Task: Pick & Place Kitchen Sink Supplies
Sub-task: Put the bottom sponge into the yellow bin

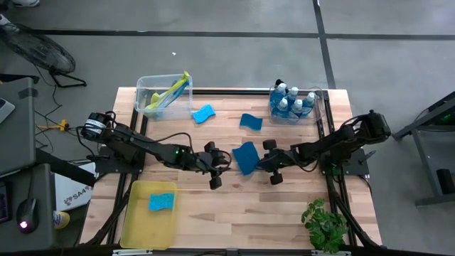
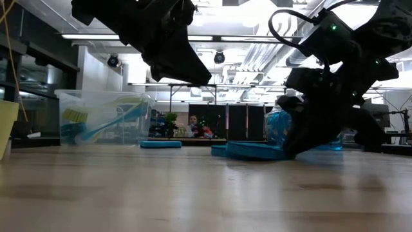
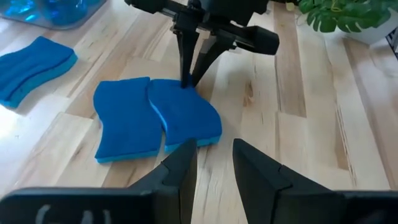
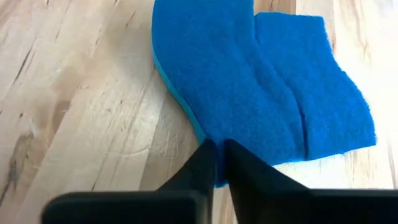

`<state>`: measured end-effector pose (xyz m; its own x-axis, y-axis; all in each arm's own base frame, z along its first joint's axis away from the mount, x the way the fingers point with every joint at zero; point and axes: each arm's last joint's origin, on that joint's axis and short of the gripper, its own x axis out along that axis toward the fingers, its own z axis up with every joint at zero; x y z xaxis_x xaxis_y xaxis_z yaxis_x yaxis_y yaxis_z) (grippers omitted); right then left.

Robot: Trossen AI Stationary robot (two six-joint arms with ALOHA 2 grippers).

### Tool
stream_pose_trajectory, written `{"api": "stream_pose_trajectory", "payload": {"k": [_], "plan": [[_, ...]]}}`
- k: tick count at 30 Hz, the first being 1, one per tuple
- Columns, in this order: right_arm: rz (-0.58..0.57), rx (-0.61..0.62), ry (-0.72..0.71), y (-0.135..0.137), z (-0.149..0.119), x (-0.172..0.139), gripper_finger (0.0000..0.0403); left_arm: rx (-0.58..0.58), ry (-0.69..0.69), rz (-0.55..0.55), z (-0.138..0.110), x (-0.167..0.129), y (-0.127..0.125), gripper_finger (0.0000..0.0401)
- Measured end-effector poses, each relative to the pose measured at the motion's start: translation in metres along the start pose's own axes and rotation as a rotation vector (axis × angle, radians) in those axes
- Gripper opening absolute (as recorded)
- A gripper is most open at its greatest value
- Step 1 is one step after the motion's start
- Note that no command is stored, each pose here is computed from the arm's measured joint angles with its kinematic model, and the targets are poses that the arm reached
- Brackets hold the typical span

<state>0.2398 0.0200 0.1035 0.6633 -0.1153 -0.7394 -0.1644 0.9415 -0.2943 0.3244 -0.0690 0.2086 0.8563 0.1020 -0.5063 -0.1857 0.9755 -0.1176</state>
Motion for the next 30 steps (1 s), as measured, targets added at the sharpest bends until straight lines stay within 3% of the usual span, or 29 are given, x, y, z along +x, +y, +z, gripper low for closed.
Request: {"api": "stream_pose_trajectory", "payload": {"k": [3,11,17,22,30], "plan": [[-0.003,-0.004,-0.001,0.001,0.0,0.0,0.0008,-0.003,-0.009,-0.001,0.001,0.0,0.0,0.0101],[-0.105,-0.069,-0.004,0.018,0.006,-0.009,0.0003,-0.123,-0.014,-0.003,0.001,0.0,0.0,0.0101],[-0.168,-0.154,-0.037,0.033,0.012,-0.018,0.0001,-0.192,-0.107,-0.036,0.011,0.0,-0.002,0.0101],[-0.249,-0.247,-0.043,0.045,0.014,-0.024,0.0001,-0.316,-0.151,-0.037,0.02,0.003,0.011,0.0101],[-0.452,-0.464,-0.004,0.055,0.017,-0.032,0.0,-0.451,-0.086,-0.129,0.027,0.011,0.041,0.0101]]}}
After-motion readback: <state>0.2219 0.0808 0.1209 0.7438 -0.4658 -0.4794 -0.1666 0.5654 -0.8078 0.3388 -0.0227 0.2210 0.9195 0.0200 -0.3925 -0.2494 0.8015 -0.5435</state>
